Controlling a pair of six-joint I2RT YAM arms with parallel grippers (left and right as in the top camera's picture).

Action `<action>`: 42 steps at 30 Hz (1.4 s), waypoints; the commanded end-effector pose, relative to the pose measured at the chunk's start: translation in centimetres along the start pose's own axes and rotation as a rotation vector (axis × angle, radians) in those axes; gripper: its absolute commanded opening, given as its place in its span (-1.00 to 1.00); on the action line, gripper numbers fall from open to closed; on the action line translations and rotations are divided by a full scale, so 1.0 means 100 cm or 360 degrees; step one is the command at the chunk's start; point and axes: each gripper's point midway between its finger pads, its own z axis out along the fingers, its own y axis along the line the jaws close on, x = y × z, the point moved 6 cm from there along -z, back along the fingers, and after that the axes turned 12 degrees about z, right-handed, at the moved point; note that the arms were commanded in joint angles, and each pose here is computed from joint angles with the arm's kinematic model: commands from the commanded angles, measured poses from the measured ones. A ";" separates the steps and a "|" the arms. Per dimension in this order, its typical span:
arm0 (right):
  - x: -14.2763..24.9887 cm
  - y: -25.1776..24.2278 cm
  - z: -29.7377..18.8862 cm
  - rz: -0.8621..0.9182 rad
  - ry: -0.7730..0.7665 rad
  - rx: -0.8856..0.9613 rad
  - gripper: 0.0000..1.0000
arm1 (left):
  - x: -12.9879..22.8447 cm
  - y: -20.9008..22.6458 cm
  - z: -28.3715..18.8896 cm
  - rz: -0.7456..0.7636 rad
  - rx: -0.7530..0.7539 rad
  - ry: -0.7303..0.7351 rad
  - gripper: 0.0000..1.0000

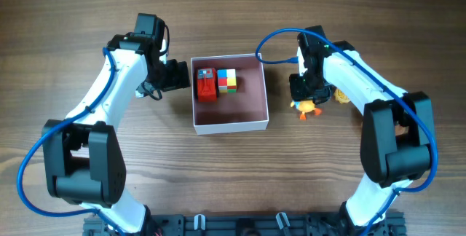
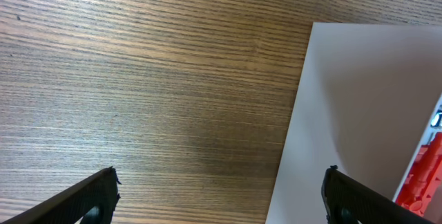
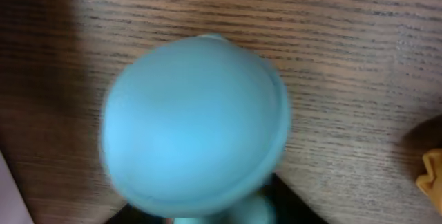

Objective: Pack container
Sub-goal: 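Grasp the yellow duck toy with the right gripper, then lower the duck into the box and open the right gripper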

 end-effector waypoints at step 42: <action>-0.012 0.142 -0.035 -0.0012 -0.0146 -0.0193 -0.91 | 0.035 0.070 -0.167 -0.0421 -0.0317 -0.0750 0.95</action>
